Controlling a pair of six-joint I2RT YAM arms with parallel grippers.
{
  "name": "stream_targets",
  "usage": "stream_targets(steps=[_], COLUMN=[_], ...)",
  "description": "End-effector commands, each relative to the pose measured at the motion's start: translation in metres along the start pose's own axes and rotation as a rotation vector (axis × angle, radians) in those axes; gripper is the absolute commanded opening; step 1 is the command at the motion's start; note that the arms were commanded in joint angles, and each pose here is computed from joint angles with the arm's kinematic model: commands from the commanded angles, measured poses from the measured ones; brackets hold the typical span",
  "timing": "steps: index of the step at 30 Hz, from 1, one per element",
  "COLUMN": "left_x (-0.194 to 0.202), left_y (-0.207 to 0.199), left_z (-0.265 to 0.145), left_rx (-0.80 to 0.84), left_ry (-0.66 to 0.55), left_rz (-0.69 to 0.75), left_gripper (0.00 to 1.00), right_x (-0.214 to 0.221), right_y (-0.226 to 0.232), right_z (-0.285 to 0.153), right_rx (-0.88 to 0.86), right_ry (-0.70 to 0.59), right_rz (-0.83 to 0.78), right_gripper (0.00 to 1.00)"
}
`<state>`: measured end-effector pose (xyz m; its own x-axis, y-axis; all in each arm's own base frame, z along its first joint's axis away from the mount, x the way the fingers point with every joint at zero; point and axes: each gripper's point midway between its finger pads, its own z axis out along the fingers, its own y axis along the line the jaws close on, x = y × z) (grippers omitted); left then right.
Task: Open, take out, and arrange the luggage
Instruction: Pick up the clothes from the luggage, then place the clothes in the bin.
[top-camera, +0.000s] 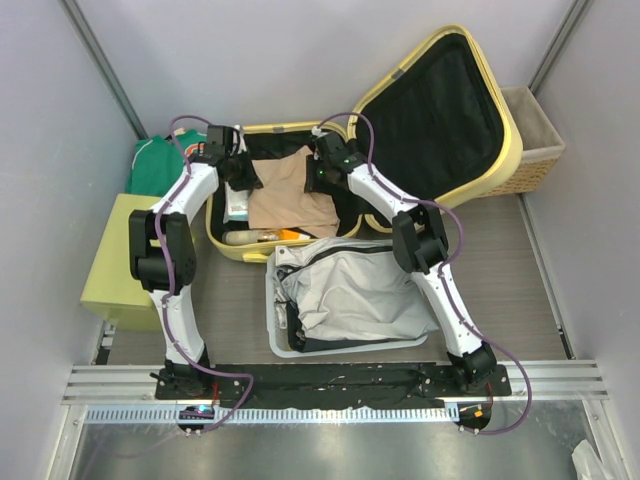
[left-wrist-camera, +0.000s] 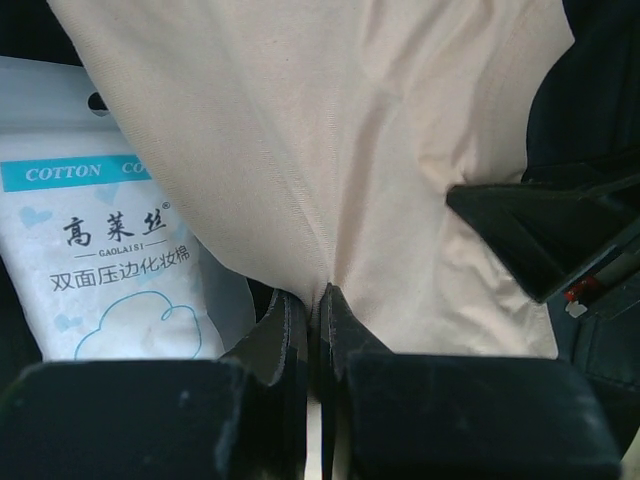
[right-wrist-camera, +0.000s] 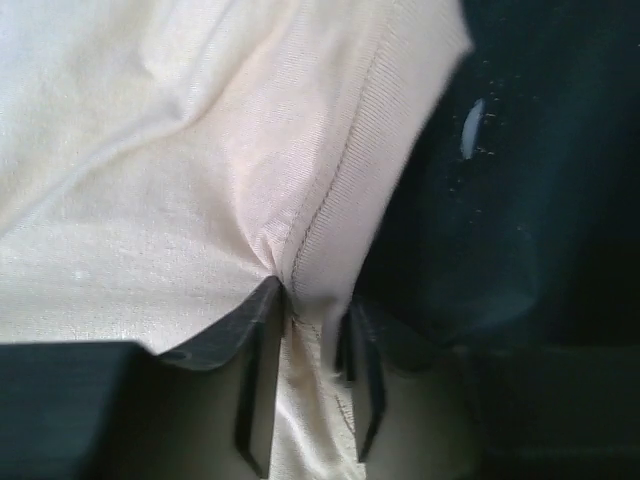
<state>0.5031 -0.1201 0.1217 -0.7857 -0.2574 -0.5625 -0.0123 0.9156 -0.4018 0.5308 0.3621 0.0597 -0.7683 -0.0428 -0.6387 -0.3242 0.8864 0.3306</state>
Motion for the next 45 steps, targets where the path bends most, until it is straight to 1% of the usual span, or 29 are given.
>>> stream_targets(steps=[1,2,3,5,9,10,11,17,23,25,27,28,30,31,32,34,35,37,38,40,41,42,43,44,45], left_x=[-0.009,-0.011,-0.011,-0.016,-0.024,-0.029,-0.032,-0.054,-0.067,-0.07,-0.069,-0.068,-0.066,-0.063,-0.058,-0.048,-0.037,-0.023,-0.013,0.004,0.012,0.026,0.04,0.044,0.061], left_y=[-0.01,-0.011,-0.014,-0.02,-0.039,-0.044,-0.05,-0.086,-0.116,-0.126,-0.134,-0.135,-0.148,-0.152,-0.166,-0.176,-0.189,-0.198,-0.207,-0.207,-0.212,-0.207,-0.219,-0.221,-0.218], left_z=[-0.011,-0.013,-0.014,-0.019,-0.03,-0.034,-0.038,-0.072,-0.109,-0.125,-0.136,-0.14,-0.157,-0.16,-0.171,-0.176,-0.18,-0.189,-0.193,-0.201,-0.202,-0.195,-0.206,-0.206,-0.198], left_rx=[0.044,0.048,0.059,0.078,0.131,0.141,0.151,0.238,0.302,0.324,0.335,0.336,0.357,0.36,0.382,0.387,0.409,0.425,0.44,0.437,0.426,0.405,0.432,0.417,0.402], left_ry=[-0.027,-0.035,-0.035,-0.05,-0.078,-0.093,-0.103,-0.178,-0.246,-0.271,-0.284,-0.288,-0.315,-0.317,-0.327,-0.325,-0.314,-0.306,-0.295,-0.285,-0.294,-0.277,-0.282,-0.31,-0.285], left_rz=[0.003,0.007,0.01,0.018,0.04,0.047,0.054,0.082,0.117,0.124,0.122,0.12,0.127,0.13,0.141,0.149,0.163,0.161,0.166,0.152,0.151,0.147,0.146,0.138,0.134], left_gripper=[0.0,0.0,0.0,0.0,0.0,0.0,0.0,0.0,0.0,0.0,0.0,0.0,0.0,0.0,0.0,0.0,0.0,0.0,0.0,0.0,0.0,0.0,0.0,0.0,0.0], right_x=[-0.027,-0.03,-0.029,-0.045,-0.068,-0.082,-0.087,-0.115,-0.122,-0.126,-0.122,-0.128,-0.122,-0.126,-0.124,-0.116,-0.118,-0.106,-0.107,-0.089,-0.084,-0.074,-0.069,-0.061,-0.053], right_y=[0.013,0.013,0.011,0.018,0.037,0.045,0.048,0.068,0.072,0.076,0.075,0.079,0.078,0.082,0.081,0.079,0.082,0.077,0.08,0.075,0.075,0.07,0.065,0.06,0.057], right_z=[-0.005,-0.008,-0.01,-0.028,-0.058,-0.076,-0.082,-0.129,-0.159,-0.177,-0.186,-0.203,-0.211,-0.229,-0.234,-0.243,-0.263,-0.269,-0.293,-0.296,-0.312,-0.312,-0.316,-0.319,-0.33], right_rx=[-0.012,-0.004,0.007,-0.007,-0.069,-0.091,-0.101,-0.147,-0.151,-0.158,-0.155,-0.164,-0.164,-0.175,-0.174,-0.172,-0.18,-0.168,-0.18,-0.174,-0.18,-0.166,-0.153,-0.132,-0.123], right_ry=[-0.096,-0.102,-0.103,-0.143,-0.215,-0.252,-0.267,-0.347,-0.378,-0.399,-0.397,-0.422,-0.418,-0.441,-0.437,-0.424,-0.449,-0.431,-0.462,-0.435,-0.438,-0.418,-0.411,-0.394,-0.399], right_rz=[-0.007,-0.013,-0.017,-0.034,-0.051,-0.056,-0.056,-0.071,-0.079,-0.088,-0.089,-0.093,-0.099,-0.104,-0.11,-0.112,-0.117,-0.119,-0.124,-0.147,-0.161,-0.169,-0.178,-0.184,-0.188], right_gripper=[0.28,0.22,0.13,0.01,0.01,0.01,0.01,0.01,0.01,0.01,0.01,0.01,0.01,0.01,0.01,0.01,0.01,0.01,0.01,0.01,0.01,0.01,0.01,0.01,0.01])
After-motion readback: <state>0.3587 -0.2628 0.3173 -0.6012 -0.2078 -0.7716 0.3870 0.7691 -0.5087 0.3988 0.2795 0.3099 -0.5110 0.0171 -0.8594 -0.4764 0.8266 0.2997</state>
